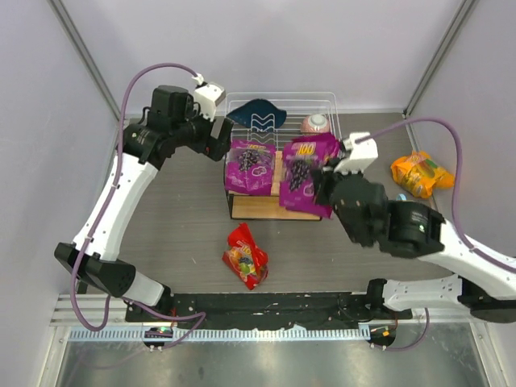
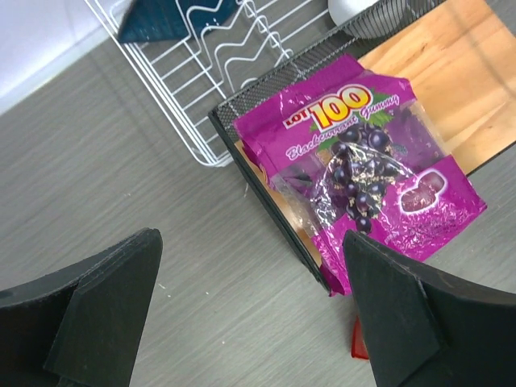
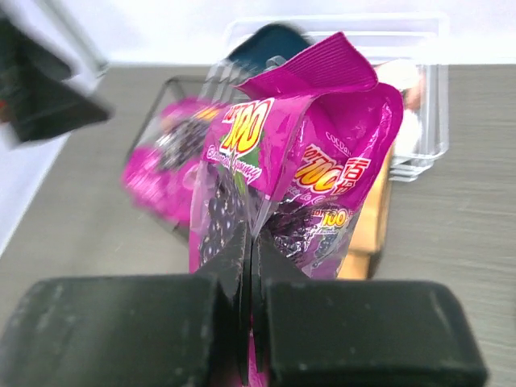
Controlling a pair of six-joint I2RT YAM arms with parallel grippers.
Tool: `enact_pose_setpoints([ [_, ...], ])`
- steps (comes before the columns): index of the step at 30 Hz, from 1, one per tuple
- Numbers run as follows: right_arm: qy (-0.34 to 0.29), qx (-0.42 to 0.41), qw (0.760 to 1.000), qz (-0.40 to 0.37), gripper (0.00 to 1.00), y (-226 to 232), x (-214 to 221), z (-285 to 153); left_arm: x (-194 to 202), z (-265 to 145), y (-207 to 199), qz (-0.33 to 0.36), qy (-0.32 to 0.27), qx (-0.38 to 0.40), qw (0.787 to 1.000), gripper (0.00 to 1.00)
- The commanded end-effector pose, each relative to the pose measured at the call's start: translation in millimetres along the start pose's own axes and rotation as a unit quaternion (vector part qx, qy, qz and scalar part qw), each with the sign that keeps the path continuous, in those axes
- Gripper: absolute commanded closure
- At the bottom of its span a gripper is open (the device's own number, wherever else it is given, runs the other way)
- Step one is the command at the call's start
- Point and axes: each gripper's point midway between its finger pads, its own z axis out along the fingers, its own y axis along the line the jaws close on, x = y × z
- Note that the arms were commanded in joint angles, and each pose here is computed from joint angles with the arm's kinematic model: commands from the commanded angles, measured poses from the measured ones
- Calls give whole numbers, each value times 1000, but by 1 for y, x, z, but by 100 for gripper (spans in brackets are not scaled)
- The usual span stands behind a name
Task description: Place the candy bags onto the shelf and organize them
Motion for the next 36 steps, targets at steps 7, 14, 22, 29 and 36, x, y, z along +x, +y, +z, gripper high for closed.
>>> enact_pose_setpoints([
  [7, -25, -19, 999, 10, 99, -13, -46, 97, -21, -5, 12, 24, -23, -12, 999, 0],
  [14, 5, -72, 997, 17, 99, -9, -33, 131, -19, -3, 15, 25, -22, -10, 999, 0],
  [22, 22, -66, 995, 64, 99, -41, -14, 152, -15, 5, 17, 16, -17, -2, 1000, 0],
  [29, 48, -35, 995, 80, 99, -66, 10, 166, -14, 8, 20, 16, -13, -4, 1000, 0],
  [36, 67, -28, 994, 86, 95, -76, 24, 175, -11, 9, 21, 14, -9, -3, 1000, 0],
])
